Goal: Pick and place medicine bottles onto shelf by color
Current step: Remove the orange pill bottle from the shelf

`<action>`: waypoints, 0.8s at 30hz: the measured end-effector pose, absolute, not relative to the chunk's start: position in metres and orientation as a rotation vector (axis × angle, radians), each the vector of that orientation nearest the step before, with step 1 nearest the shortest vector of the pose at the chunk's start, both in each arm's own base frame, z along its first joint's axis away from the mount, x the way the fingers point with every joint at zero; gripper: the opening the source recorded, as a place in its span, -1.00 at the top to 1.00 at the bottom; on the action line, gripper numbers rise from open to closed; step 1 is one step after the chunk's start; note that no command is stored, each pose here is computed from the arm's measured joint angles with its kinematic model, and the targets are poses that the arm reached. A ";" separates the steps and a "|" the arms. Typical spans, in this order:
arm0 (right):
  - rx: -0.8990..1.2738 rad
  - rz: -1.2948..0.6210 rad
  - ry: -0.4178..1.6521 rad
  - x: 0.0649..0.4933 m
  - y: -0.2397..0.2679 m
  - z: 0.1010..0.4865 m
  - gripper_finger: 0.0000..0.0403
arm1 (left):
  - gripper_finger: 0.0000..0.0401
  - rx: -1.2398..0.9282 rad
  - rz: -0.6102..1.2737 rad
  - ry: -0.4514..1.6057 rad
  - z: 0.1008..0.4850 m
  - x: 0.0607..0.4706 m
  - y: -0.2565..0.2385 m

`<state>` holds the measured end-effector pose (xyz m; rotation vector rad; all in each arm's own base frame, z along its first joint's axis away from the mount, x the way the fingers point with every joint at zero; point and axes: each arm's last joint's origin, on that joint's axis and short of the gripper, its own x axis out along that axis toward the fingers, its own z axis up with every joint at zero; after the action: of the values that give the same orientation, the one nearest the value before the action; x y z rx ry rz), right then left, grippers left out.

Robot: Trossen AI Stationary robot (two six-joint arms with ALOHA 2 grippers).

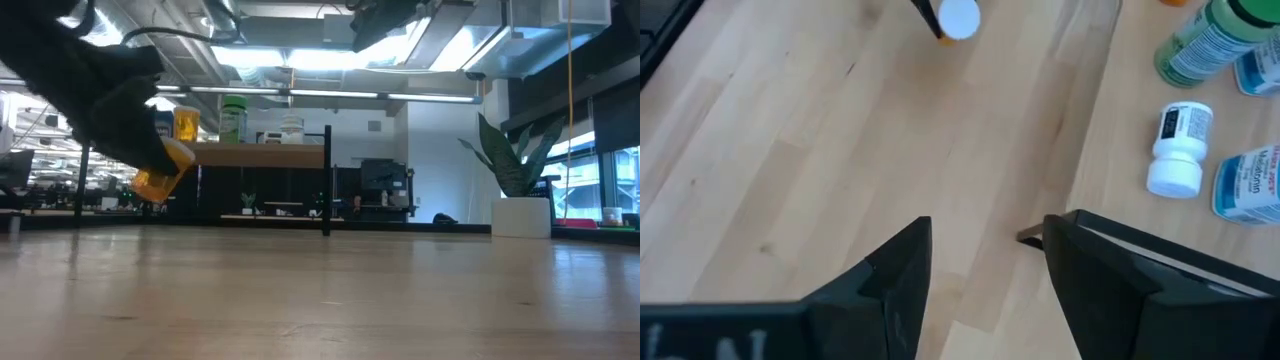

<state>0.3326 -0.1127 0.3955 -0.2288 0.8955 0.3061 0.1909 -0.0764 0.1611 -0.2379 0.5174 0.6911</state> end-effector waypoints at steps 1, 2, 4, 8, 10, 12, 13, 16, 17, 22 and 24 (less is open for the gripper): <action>-0.229 0.306 0.896 0.333 -0.113 0.396 0.03 | 0.18 -0.237 0.688 0.506 0.158 0.189 -0.077; -0.229 0.306 0.895 0.333 -0.113 0.396 0.03 | 0.18 -0.238 0.684 0.493 0.154 0.187 -0.078; -0.229 0.306 0.894 0.333 -0.113 0.396 0.03 | 0.18 -0.248 0.679 0.454 0.147 0.182 -0.078; -0.232 0.304 0.890 0.333 -0.113 0.396 0.03 | 0.18 -0.262 0.678 0.418 0.131 0.172 -0.074; -0.232 0.304 0.890 0.333 -0.113 0.396 0.03 | 0.18 -0.288 0.677 0.400 0.124 0.168 -0.072; -0.232 0.304 0.890 0.333 -0.113 0.396 0.03 | 0.18 -0.288 0.671 0.392 0.120 0.165 -0.071; -0.232 0.304 0.890 0.333 -0.113 0.396 0.03 | 0.18 -0.275 0.666 0.394 0.119 0.164 -0.070; -0.232 0.304 0.889 0.333 -0.113 0.396 0.03 | 0.18 -0.232 0.655 0.405 0.117 0.163 -0.069; -0.232 0.304 0.889 0.333 -0.113 0.396 0.03 | 0.18 -0.225 0.655 0.409 0.116 0.162 -0.069; -0.232 0.304 0.889 0.333 -0.113 0.396 0.03 | 0.18 -0.198 0.651 0.419 0.111 0.158 -0.066; -0.232 0.304 0.890 0.333 -0.113 0.396 0.03 | 0.18 -0.197 0.649 0.422 0.109 0.156 -0.065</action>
<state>0.3330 -0.1130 0.3959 -0.2317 0.8897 0.3039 0.1557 -0.0649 0.1088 -0.1968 0.4217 0.6494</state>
